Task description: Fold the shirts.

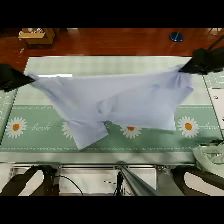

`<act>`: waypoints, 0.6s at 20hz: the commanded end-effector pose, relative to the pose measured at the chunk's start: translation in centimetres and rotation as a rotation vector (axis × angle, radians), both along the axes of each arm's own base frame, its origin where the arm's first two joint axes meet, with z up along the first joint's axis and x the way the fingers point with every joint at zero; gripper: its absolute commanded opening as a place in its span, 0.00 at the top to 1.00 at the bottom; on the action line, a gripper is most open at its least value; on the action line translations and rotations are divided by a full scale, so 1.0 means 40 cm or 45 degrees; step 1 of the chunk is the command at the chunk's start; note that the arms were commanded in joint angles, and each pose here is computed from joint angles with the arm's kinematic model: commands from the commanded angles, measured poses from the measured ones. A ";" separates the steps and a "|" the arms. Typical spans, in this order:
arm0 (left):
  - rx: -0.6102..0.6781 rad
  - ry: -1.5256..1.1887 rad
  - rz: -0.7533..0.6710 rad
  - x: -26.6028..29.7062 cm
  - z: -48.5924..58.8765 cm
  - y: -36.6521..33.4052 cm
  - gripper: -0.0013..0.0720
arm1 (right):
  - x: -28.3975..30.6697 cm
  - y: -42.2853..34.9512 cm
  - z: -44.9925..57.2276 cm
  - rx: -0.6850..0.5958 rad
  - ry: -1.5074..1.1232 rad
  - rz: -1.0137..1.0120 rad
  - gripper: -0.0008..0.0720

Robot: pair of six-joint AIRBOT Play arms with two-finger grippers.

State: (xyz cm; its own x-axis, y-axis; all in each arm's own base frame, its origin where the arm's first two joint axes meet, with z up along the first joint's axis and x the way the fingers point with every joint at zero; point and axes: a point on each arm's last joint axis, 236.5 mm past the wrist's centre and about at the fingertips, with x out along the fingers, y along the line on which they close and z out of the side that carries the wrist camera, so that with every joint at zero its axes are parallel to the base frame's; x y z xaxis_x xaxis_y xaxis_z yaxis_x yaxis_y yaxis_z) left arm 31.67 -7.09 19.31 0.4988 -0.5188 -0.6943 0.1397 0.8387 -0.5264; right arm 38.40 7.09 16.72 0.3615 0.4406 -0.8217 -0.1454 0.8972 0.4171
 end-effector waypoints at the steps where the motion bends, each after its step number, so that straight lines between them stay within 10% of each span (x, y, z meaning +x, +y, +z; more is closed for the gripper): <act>1: -0.023 -0.028 -0.068 0.146 -0.105 -0.062 0.95 | 0.168 0.017 -0.095 0.040 -0.087 -0.073 0.96; 10: 0.019 0.113 -0.054 0.352 -0.448 -0.116 0.94 | 0.257 0.001 -0.337 0.049 0.105 -0.131 0.95; 12: 0.004 0.183 -0.058 0.349 -0.502 -0.121 0.94 | 0.258 0.002 -0.387 0.059 0.170 -0.146 0.74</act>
